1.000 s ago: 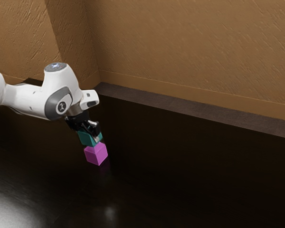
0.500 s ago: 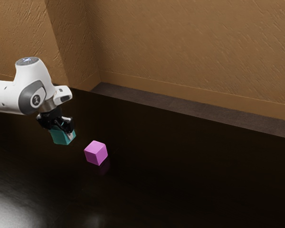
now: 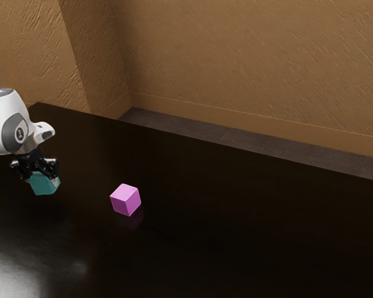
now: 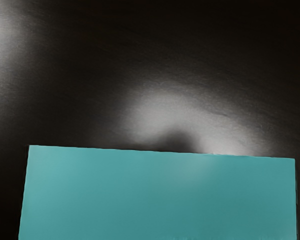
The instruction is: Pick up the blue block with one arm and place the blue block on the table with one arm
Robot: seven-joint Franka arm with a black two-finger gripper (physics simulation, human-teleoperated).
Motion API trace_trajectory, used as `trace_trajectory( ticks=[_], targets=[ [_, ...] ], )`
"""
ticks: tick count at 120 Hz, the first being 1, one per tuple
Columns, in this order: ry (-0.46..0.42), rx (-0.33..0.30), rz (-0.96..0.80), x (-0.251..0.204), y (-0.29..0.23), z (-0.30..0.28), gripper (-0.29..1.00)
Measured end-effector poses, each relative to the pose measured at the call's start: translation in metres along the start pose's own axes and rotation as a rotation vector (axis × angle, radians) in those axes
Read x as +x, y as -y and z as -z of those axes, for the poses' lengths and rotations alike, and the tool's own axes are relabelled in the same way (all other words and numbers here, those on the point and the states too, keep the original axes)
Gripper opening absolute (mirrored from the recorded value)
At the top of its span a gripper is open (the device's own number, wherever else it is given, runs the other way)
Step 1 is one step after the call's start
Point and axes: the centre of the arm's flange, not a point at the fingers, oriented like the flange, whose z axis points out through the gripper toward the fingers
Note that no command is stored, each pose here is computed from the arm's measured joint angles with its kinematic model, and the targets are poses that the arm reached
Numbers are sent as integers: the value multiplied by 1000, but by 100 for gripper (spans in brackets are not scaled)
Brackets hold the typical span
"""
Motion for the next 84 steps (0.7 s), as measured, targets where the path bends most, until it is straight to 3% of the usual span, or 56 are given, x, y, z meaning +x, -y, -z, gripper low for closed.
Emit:
trace_trajectory(
  ticks=[52, 84],
  targets=[
    [0, -39, 26, 3, 0, -38, 42],
    [-60, -44, 8, 5, -2, -9, 61]
  ],
)
